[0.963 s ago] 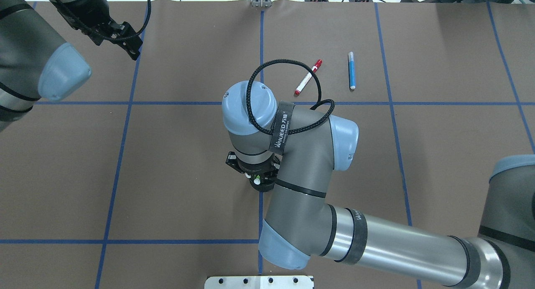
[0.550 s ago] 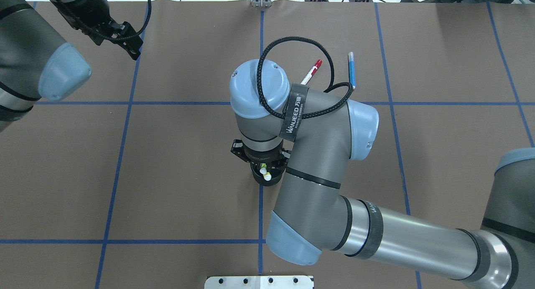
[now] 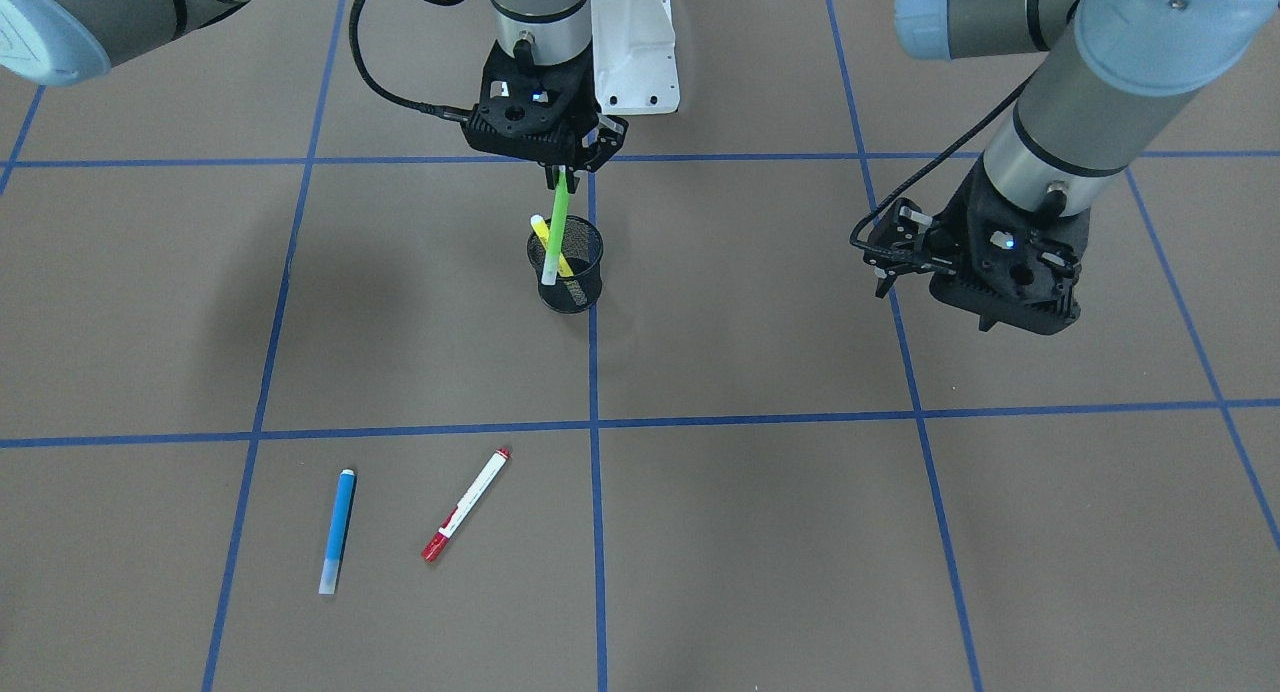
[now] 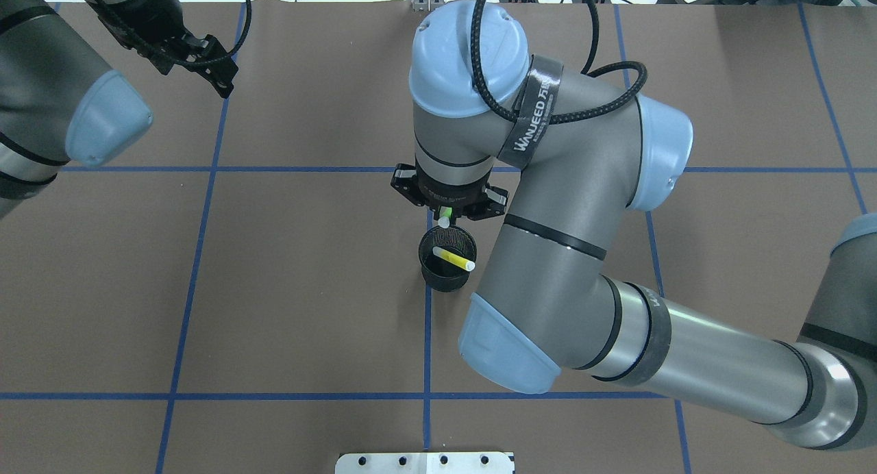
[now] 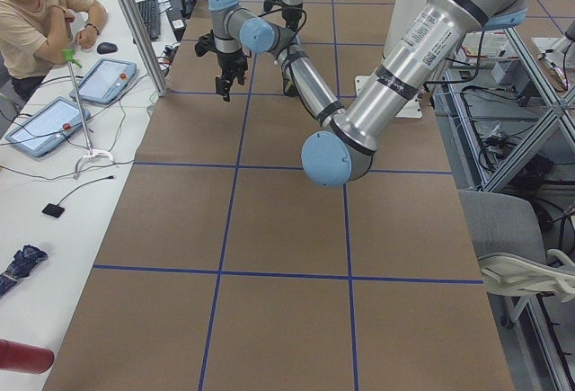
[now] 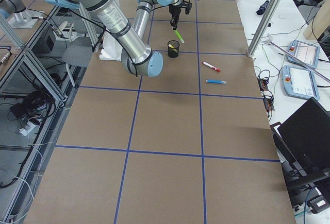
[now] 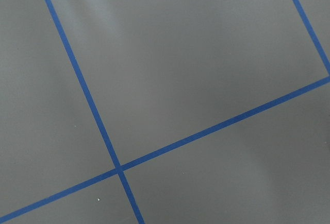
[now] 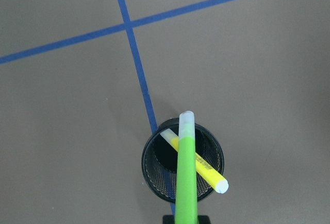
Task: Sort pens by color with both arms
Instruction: 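Lift the green marker out of the cup with the right gripper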
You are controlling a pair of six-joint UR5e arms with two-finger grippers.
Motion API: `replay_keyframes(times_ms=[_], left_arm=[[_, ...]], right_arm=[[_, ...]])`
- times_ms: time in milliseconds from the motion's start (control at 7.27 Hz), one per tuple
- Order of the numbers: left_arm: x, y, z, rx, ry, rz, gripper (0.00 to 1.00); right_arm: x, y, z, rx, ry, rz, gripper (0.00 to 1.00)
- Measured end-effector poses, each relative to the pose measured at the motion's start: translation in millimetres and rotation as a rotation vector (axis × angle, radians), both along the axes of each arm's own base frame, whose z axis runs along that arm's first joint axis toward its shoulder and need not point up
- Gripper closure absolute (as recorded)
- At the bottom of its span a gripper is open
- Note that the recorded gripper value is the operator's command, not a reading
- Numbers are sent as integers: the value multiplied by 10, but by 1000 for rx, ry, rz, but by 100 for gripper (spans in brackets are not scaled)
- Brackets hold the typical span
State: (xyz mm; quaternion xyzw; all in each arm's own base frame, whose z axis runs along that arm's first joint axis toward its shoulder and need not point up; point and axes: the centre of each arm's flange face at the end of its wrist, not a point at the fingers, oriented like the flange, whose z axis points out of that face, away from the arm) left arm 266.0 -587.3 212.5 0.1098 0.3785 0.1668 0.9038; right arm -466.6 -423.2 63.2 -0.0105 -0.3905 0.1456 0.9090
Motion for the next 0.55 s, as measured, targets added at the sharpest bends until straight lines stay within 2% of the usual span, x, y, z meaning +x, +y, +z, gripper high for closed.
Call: replay_keyframes(times_ms=[275, 550], left_arm=[[-1, 22, -35, -5, 7, -9, 0], [3, 40, -53, -5, 10, -12, 0]], right_arm=[[140, -185, -76, 81, 32, 81, 100], [106, -391, -4, 171, 95, 135, 100]])
